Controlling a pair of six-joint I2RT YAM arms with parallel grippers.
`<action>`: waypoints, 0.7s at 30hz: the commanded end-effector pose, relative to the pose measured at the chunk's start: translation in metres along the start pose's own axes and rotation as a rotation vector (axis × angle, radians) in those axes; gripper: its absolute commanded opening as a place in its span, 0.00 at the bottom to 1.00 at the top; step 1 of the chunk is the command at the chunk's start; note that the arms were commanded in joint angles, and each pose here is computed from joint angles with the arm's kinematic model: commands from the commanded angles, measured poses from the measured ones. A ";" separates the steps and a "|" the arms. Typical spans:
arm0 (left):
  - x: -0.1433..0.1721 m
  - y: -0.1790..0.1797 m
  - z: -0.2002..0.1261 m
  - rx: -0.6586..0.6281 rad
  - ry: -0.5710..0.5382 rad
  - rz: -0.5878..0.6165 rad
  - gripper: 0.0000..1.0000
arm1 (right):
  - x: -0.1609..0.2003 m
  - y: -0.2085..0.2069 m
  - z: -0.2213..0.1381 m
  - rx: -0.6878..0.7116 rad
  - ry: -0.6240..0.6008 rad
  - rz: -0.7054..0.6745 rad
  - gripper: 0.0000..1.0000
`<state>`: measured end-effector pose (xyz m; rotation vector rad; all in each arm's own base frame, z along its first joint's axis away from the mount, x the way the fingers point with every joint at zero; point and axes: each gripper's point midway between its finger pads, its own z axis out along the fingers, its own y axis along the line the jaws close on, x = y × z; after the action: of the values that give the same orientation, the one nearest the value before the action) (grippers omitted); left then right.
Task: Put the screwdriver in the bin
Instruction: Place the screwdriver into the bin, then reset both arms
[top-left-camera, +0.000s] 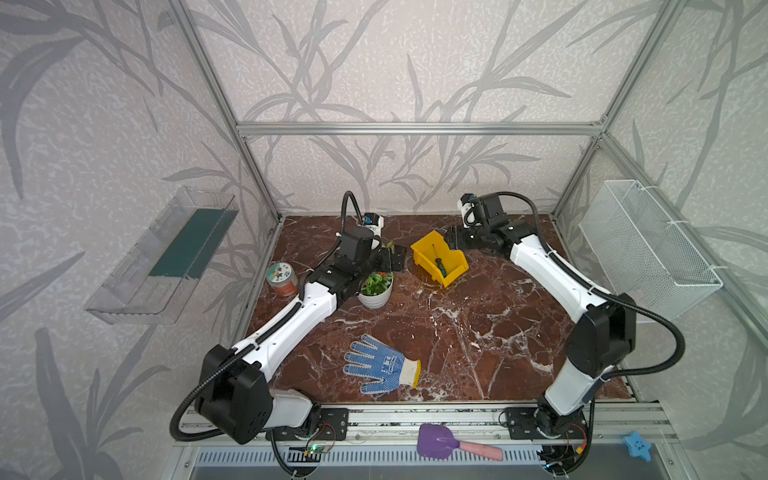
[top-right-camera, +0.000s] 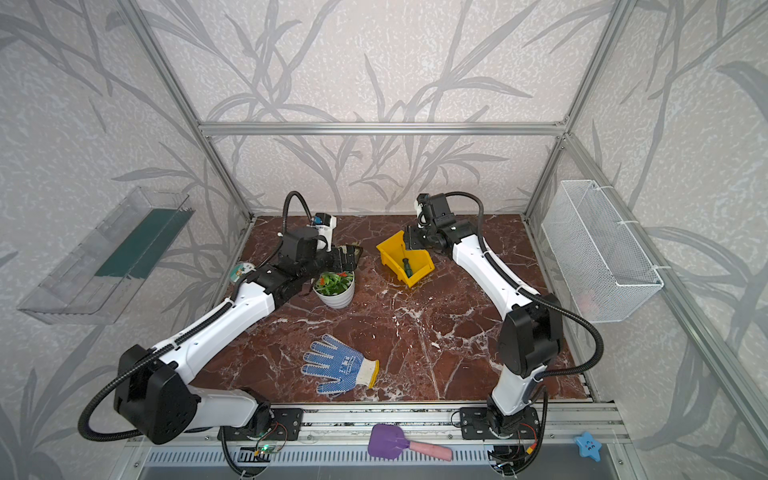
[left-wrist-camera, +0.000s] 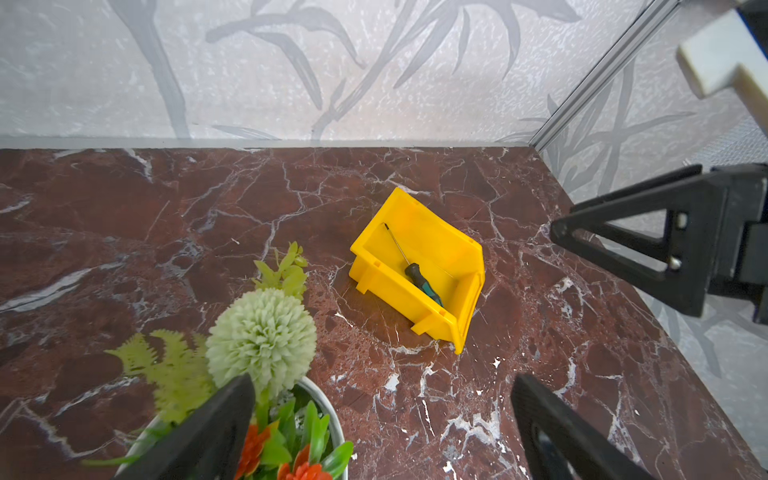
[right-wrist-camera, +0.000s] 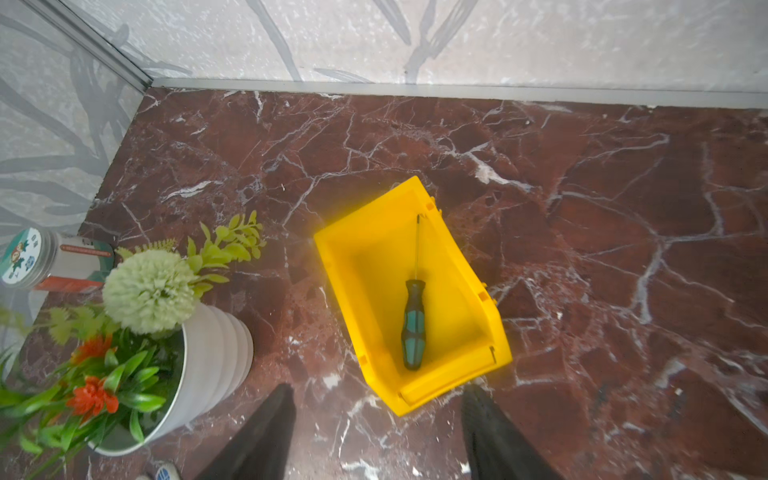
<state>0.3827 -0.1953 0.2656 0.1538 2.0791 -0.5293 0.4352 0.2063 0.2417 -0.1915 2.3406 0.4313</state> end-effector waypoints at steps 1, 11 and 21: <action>-0.014 0.012 -0.030 -0.047 -0.018 0.023 0.99 | -0.003 -0.015 -0.029 0.058 -0.101 -0.017 0.85; 0.004 0.140 -0.092 -0.437 -0.162 -0.072 0.99 | 0.069 -0.112 -0.053 0.334 -0.296 0.044 0.99; 0.062 0.231 -0.130 -0.858 -0.364 -0.150 0.99 | 0.127 -0.178 -0.059 0.679 -0.325 -0.049 0.99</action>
<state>0.3203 0.0331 0.1822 -0.4269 1.9640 0.1425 0.3415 0.0388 0.1125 0.0660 2.1837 -0.2020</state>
